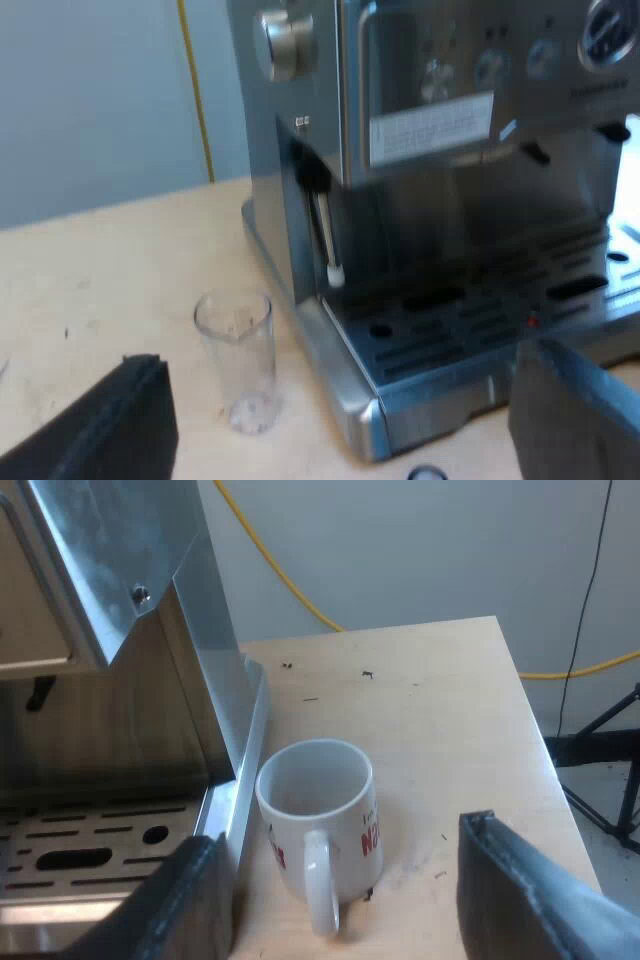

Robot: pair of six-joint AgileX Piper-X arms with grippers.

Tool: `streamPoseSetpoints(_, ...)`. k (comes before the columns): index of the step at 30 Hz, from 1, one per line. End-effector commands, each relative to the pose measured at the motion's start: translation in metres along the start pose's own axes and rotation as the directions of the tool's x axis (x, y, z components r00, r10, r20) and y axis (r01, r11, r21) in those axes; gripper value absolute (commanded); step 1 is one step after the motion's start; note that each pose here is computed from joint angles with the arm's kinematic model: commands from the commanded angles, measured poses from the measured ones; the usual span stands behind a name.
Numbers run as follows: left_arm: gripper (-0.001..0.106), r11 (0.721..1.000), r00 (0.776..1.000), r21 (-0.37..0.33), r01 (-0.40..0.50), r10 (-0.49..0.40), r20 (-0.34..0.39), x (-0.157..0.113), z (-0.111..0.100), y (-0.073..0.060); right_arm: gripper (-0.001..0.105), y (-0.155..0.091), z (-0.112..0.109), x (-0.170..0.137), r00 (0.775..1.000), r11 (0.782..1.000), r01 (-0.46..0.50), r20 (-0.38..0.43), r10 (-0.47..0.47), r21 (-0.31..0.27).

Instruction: Grind coffee beans and then tamp

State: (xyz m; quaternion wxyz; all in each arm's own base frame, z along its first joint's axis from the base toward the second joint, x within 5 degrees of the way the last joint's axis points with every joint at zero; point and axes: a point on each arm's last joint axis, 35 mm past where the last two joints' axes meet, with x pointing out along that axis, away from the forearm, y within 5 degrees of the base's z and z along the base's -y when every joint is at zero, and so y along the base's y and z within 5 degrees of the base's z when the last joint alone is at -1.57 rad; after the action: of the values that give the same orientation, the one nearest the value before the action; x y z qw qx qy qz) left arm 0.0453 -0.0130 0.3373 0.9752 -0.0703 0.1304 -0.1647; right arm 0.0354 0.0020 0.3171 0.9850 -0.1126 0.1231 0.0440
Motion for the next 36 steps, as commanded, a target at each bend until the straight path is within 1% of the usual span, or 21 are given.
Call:
streamPoseSetpoints(1, 0.069, 1.0, 1.0, -0.001, -0.031, 0.031, 0.003, -0.01, -0.007, -0.001, 0.052, 0.002, -0.002, -0.008, 1.0, 1.0, -0.006, 0.001, 0.006, -0.009)
streamPoseSetpoints(5, 0.069, 0.999, 0.998, 0.003, -0.052, 0.051, 0.026, -0.024, -0.015, -0.003, 0.052, 0.003, -0.007, -0.009, 0.999, 1.0, -0.018, -0.044, 0.018, -0.002)
streamPoseSetpoints(7, 0.069, 0.997, 0.997, -0.003, -0.08, 0.08, 0.003, -0.023, -0.018, -0.001, 0.052, 0.003, -0.007, -0.009, 0.998, 1.0, -0.02, -0.052, 0.02, -0.001)
streamPoseSetpoints(9, 0.069, 0.996, 0.996, -0.009, -0.084, 0.084, -0.03, -0.024, -0.021, -0.001, 0.052, 0.004, -0.008, -0.009, 0.998, 1.0, -0.031, -0.056, 0.031, 0.0)
streamPoseSetpoints(13, 0.069, 0.995, 0.994, -0.013, -0.095, 0.094, -0.054, -0.022, -0.025, 0.0, 0.052, 0.005, -0.008, -0.009, 0.997, 0.998, -0.068, -0.046, 0.068, 0.002)
streamPoseSetpoints(16, 0.069, 0.995, 0.993, -0.017, -0.097, 0.095, -0.071, -0.017, -0.03, 0.002, 0.052, 0.006, -0.008, -0.009, 0.996, 0.997, -0.077, -0.043, 0.077, 0.003)
streamPoseSetpoints(20, 0.069, 0.994, 0.988, -0.025, -0.103, 0.099, -0.117, -0.007, -0.042, 0.006, 0.052, 0.006, -0.011, -0.006, 0.995, 0.997, -0.08, -0.056, 0.08, 0.005)
streamPoseSetpoints(23, 0.069, 0.994, 0.984, -0.032, -0.108, 0.102, -0.148, -0.001, -0.051, 0.009, 0.052, 0.007, -0.018, 0.0, 0.993, 0.996, -0.089, -0.08, 0.09, 0.011)
streamPoseSetpoints(31, 0.069, 0.995, 0.986, -0.03, -0.099, 0.094, -0.136, 0.001, -0.051, 0.009, 0.052, 0.011, -0.042, 0.017, 0.98, 0.993, -0.118, -0.159, 0.121, 0.032)
streamPoseSetpoints(36, 0.069, 0.995, 0.986, -0.03, -0.099, 0.094, -0.136, 0.001, -0.051, 0.009, 0.052, 0.015, -0.059, 0.027, 0.964, 0.988, -0.145, -0.216, 0.153, 0.052)
